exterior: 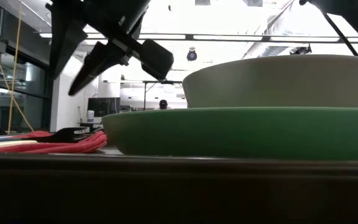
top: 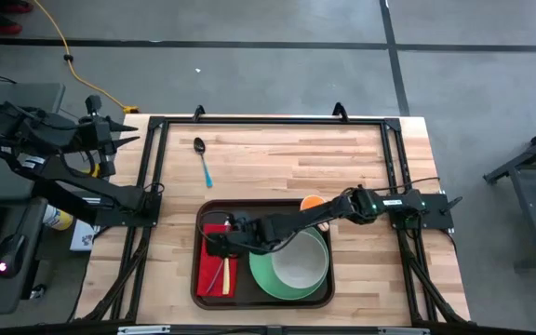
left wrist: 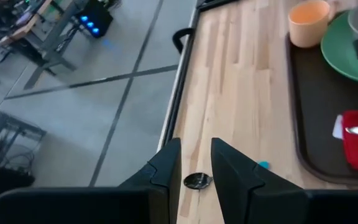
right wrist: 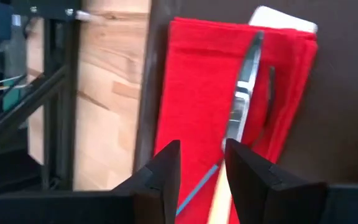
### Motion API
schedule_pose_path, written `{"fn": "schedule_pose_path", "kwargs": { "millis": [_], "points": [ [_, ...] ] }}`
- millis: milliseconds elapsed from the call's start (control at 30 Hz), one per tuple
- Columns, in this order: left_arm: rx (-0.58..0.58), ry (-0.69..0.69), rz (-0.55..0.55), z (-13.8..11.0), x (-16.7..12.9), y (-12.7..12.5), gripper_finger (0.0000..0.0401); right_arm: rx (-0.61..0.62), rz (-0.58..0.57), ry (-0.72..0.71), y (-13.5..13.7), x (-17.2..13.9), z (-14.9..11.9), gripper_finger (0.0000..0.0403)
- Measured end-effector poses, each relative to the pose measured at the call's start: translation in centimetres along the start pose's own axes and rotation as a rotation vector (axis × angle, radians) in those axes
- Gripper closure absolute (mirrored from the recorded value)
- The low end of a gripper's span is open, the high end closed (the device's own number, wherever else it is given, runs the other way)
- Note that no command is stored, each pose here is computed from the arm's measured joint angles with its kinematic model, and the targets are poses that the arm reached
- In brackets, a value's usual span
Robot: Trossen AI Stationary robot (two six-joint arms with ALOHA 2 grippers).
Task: Set up tray
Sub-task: Adjust the black serving tray
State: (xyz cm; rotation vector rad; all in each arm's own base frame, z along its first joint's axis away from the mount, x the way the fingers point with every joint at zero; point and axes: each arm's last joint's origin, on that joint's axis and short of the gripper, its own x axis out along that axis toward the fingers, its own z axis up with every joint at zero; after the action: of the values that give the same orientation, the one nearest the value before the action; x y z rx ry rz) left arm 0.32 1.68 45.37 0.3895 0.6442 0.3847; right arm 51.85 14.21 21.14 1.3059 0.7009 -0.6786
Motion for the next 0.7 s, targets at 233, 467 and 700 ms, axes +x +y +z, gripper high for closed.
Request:
{"fn": "schedule_pose_path", "kwargs": {
  "millis": [233,467,700],
  "points": [
    [0.030,-0.002,-0.014,0.0,0.0,0.0,0.0286,-0.009,0.015,0.033,0.3,0.2,1.2,0.0300],
    [0.059,-0.002,-0.017,0.0,0.0,-0.1,0.0286,-0.073,0.012,-0.068,0.5,0.5,3.7,0.0308],
    [0.059,-0.002,-0.018,0.0,0.0,-0.1,0.0286,-0.216,-0.022,-0.188,1.2,-1.8,7.8,0.0394]
  ]
}}
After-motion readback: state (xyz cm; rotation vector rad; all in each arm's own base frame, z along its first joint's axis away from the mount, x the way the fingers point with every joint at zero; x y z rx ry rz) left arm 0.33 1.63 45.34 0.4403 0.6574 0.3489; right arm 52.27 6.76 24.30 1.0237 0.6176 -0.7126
